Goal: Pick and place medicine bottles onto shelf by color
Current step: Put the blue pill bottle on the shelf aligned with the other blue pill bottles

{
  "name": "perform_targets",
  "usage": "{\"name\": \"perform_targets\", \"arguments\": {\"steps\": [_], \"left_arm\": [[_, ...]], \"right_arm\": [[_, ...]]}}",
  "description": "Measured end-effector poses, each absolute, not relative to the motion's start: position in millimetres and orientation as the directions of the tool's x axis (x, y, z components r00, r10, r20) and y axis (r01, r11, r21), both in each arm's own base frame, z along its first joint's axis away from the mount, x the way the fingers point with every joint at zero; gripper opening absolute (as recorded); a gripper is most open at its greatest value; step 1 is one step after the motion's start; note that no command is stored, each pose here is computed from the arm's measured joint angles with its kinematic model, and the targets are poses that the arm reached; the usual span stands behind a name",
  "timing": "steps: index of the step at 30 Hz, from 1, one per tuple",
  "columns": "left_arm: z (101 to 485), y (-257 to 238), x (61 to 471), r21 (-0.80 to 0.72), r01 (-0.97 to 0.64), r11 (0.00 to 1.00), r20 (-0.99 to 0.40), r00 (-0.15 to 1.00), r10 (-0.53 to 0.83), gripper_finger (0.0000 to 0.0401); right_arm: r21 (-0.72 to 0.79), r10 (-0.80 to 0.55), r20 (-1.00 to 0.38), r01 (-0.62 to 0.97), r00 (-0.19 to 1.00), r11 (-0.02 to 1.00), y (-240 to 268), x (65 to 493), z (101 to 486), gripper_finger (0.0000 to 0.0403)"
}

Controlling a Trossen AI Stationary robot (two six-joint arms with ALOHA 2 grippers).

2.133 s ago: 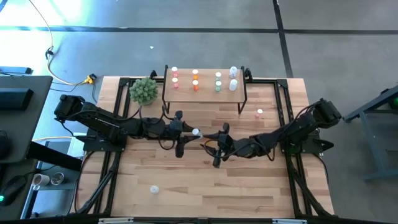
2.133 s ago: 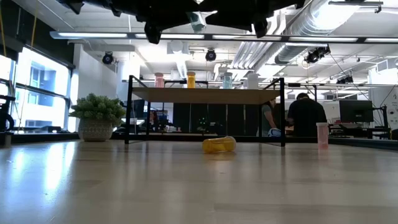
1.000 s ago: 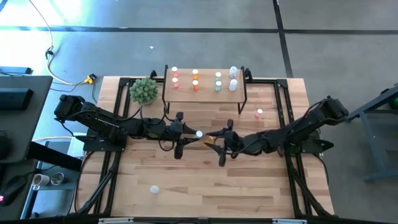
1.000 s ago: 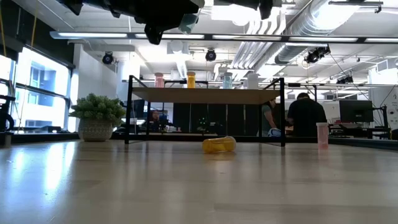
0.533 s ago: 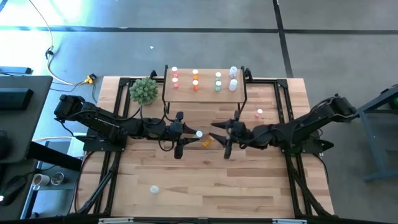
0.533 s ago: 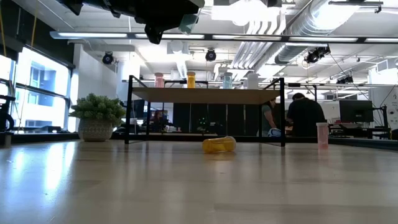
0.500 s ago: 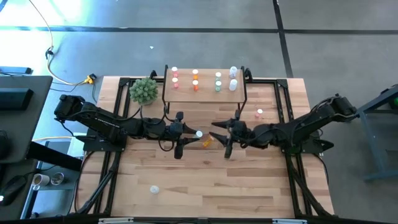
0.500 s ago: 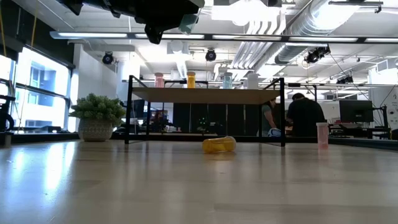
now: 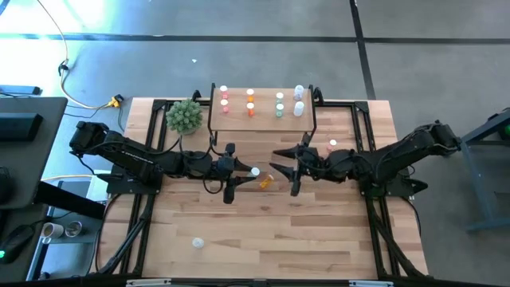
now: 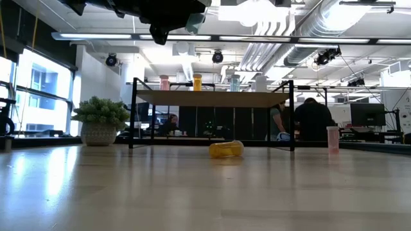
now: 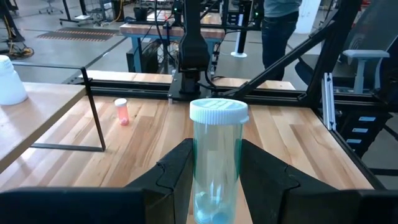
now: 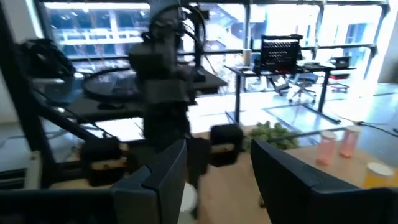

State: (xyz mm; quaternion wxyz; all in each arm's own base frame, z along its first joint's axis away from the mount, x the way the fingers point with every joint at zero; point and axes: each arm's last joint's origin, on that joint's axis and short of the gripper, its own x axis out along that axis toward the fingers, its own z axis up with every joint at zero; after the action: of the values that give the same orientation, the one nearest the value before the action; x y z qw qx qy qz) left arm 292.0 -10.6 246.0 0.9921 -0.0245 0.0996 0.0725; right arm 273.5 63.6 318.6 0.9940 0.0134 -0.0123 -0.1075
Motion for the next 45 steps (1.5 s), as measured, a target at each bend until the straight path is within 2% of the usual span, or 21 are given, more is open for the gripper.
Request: {"name": "perform_targets", "arguments": {"steps": [4,16,30,45], "left_arm": [[246.8,-10.7,292.1,-0.036,-0.148,0.988,-0.193,0.971,0.139,0.011],[250.4,-11.4,293.0,-0.02,-0.115,0.993,-0.156,0.982,0.11,0.011],[248.6,-13.8,293.6,-0.008,-0.036,0.999,-0.168,0.985,0.034,0.011],[248.9,-13.7,293.7,-0.023,-0.047,0.999,-0.165,0.985,0.043,0.011]], "right_arm": [[0.013,-0.215,-0.016,0.215,0.977,0.977,53.4,276.2,314.7,0.0174],[0.04,0.026,-0.082,-0.023,0.996,0.999,38.4,281.3,307.9,0.0174],[-0.049,0.055,-0.115,-0.061,0.992,0.997,54.7,309.6,276.3,0.0174],[-0.014,0.052,-0.101,-0.053,0.994,0.998,57.7,310.0,276.6,0.0174]]}}
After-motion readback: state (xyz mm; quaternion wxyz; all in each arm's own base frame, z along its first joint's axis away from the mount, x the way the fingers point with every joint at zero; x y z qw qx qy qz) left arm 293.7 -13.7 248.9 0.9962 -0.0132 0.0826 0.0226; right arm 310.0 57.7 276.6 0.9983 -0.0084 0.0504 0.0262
